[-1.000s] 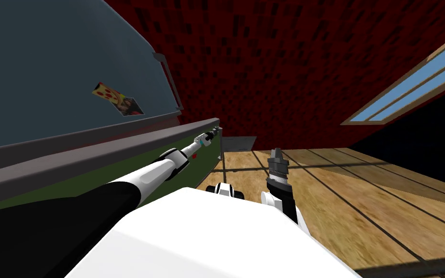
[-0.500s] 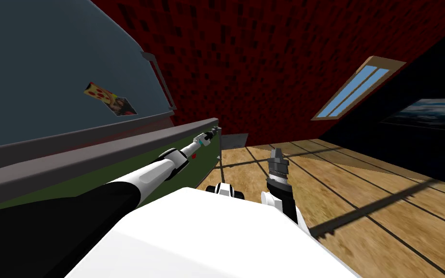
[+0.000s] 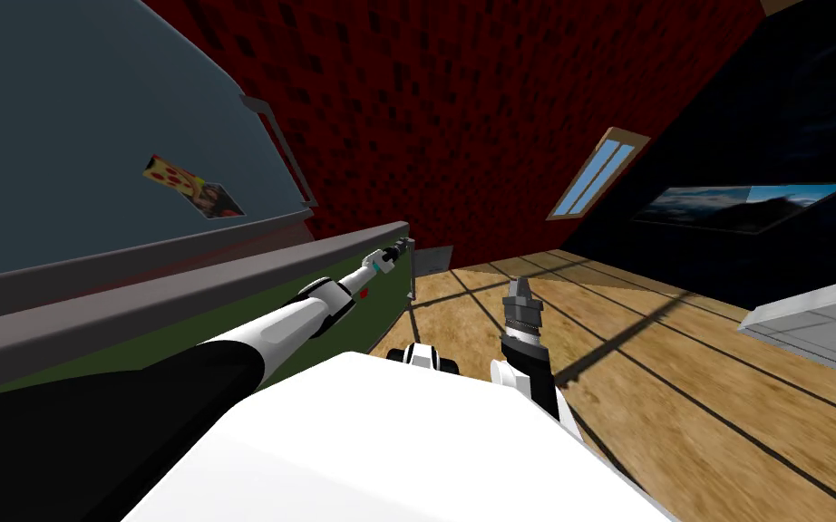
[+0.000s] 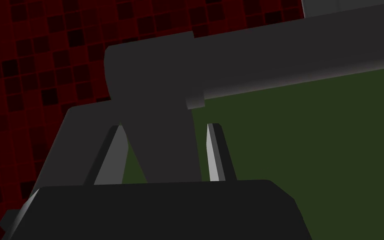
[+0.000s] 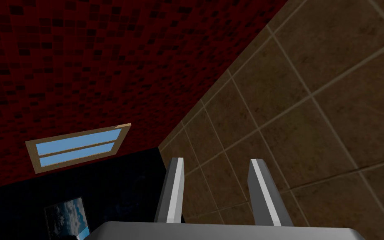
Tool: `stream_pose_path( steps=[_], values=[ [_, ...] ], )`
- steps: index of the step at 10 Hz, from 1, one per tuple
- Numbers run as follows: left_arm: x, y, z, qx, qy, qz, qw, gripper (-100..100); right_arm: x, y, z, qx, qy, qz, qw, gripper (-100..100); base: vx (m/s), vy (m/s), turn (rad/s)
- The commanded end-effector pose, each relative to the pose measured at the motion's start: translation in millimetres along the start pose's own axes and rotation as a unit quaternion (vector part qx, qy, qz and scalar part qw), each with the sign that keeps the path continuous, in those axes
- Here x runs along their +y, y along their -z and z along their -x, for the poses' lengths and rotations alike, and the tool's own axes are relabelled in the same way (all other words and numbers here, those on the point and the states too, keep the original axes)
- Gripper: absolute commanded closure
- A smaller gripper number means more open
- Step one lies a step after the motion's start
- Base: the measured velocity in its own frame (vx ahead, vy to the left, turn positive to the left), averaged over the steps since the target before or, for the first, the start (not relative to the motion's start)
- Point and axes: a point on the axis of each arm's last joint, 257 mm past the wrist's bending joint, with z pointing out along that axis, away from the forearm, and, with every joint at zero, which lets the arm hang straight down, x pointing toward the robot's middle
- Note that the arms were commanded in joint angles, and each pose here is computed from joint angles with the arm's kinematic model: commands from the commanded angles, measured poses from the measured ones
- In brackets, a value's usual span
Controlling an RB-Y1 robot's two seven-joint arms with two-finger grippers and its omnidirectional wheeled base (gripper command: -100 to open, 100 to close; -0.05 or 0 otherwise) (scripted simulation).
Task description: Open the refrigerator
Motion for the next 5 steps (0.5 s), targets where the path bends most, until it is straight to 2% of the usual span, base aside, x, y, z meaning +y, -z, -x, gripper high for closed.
stream_pose_path(
  steps=[1,2,5],
  values=[
    [1.7,-0.7,10.4,-0.006,-0.004,0.002,1.0000,100,0,-0.1,0.0,0.000,0.000,0.000,1.0000,0,-0.169,0.003,-0.169],
    [1.9,-1.2,17.1,-0.011,-0.002,0.001,0.9999,100,0,0.0,0.0,0.000,0.000,0.000,1.0000,0,-0.204,-0.031,-0.297],
    [2.0,-1.6,23.9,-0.015,-0.004,0.001,0.9999,100,0,0.0,0.0,0.000,0.000,0.000,1.0000,0,-0.174,-0.035,-0.190]
  ],
)
